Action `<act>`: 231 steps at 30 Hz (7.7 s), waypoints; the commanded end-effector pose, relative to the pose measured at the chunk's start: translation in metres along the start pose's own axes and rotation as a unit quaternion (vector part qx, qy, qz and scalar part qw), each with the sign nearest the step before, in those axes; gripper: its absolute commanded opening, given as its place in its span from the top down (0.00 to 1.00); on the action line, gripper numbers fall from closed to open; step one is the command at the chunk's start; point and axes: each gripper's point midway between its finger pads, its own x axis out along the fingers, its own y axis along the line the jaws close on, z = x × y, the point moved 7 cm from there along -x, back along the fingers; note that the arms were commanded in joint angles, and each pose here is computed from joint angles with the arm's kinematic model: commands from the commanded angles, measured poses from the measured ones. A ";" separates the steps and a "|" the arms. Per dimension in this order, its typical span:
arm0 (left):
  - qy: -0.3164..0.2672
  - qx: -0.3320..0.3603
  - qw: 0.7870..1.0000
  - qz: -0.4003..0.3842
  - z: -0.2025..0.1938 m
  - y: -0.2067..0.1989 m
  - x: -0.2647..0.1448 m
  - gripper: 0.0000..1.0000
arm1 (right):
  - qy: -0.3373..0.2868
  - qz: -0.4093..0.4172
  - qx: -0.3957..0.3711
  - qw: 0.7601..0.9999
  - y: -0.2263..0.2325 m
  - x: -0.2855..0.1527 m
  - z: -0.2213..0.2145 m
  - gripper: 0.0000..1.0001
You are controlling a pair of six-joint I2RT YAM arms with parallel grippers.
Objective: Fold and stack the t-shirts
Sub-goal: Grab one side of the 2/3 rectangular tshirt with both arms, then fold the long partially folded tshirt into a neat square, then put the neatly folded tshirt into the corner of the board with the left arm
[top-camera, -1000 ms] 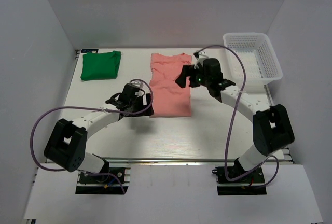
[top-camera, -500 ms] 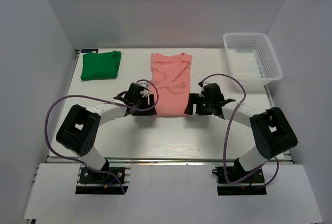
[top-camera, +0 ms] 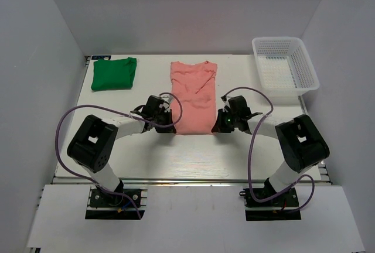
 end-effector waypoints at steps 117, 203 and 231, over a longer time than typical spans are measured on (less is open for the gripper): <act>-0.031 -0.055 0.997 0.036 0.140 0.018 0.056 0.00 | -0.099 0.075 0.175 0.977 -0.032 0.063 0.137 0.10; -0.271 0.319 0.836 0.356 0.263 0.045 -0.130 1.00 | -0.380 -0.223 0.051 0.896 -0.030 -0.206 0.014 0.10; -0.292 0.215 0.796 0.485 0.327 0.176 -0.163 1.00 | -0.384 -0.208 0.076 0.896 -0.021 -0.205 0.032 0.10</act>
